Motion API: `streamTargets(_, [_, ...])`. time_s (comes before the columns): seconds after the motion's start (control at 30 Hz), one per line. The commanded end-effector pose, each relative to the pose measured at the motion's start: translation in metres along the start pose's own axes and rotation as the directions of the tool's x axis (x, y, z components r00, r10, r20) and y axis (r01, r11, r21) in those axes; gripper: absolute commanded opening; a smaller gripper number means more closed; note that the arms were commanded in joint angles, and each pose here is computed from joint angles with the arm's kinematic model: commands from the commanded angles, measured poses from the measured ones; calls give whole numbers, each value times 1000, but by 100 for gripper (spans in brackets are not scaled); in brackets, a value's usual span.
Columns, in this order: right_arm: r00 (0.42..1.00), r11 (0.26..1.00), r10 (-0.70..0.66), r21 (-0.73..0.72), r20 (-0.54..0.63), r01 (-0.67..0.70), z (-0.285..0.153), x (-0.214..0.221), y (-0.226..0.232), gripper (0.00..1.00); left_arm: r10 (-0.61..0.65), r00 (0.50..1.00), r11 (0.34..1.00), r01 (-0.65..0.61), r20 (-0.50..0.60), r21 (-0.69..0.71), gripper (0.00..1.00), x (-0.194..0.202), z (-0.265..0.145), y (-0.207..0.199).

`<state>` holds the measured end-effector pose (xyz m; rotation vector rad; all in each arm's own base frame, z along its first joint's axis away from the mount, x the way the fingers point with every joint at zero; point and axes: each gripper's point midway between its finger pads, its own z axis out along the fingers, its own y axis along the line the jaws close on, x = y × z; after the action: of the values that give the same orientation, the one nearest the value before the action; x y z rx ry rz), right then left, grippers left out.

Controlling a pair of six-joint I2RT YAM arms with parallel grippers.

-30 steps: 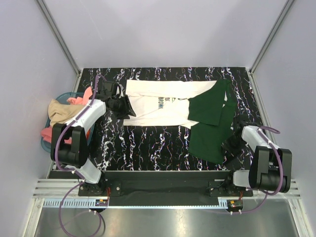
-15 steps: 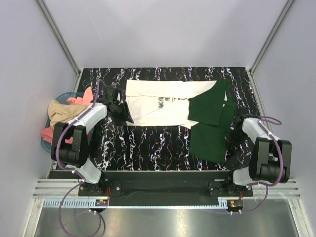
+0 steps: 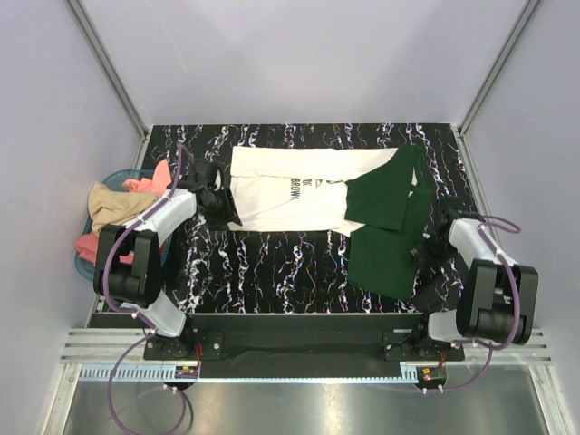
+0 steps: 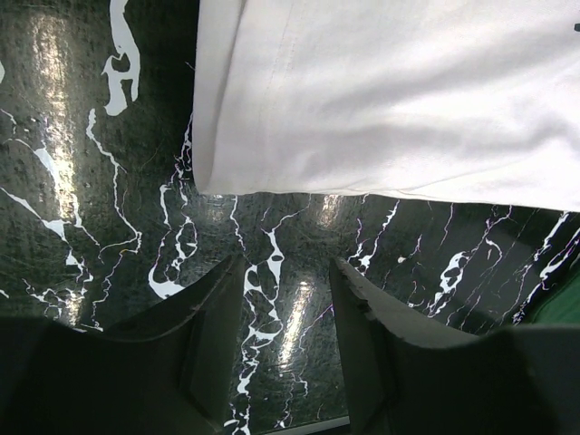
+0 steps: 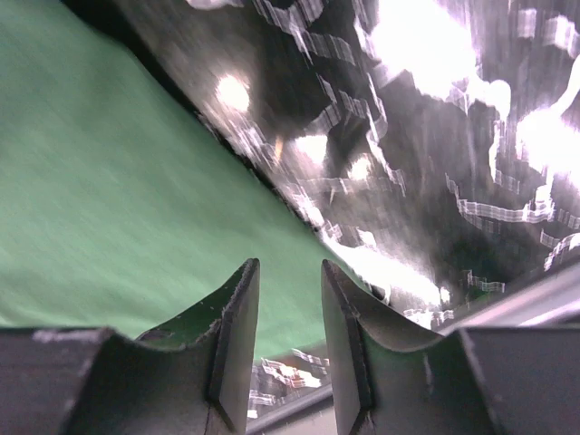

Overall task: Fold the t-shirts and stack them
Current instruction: Fold the tshirt

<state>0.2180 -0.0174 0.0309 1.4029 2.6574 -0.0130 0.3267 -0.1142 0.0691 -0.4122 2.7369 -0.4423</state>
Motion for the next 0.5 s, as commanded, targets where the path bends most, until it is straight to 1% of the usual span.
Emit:
streamTargets(0.0, [994, 999, 49, -15, -100, -51, -2, 35, -12, 41, -6, 999, 1000, 5, 51, 28, 48, -14, -7, -8])
streamTargets(0.07, [987, 997, 26, -62, -160, -36, 3, 50, -9, 41, -1, 999, 999, -1, 50, 39, 48, -15, -6, -10])
streamTargets(0.13, [983, 997, 58, -47, -172, -67, 4, 51, -7, 41, 8, 998, 999, -10, 55, 40, 48, -17, -7, -11])
streamTargets(0.17, [984, 998, 61, -10, -167, -64, 7, 49, -10, 42, 10, 999, 999, -12, 52, 47, 48, -17, -7, -12])
streamTargets(0.27, [986, 998, 49, 36, -160, -44, 13, 42, -12, 42, 29, 998, 997, -33, 51, 74, 48, -18, -9, -19])
streamTargets(0.4, [991, 998, 39, 54, -125, -32, 13, 36, -13, 40, 40, 997, 996, -46, 64, 82, 49, -20, -14, -21])
streamTargets(0.43, [995, 997, 40, 65, -94, -34, 14, 30, -15, 39, 39, 997, 996, -45, 67, 82, 49, -21, -14, -21])
streamTargets(0.47, [997, 999, 26, 23, -70, -25, 17, 23, -5, 38, 35, 997, 997, -39, 64, 73, 50, -21, -11, -20])
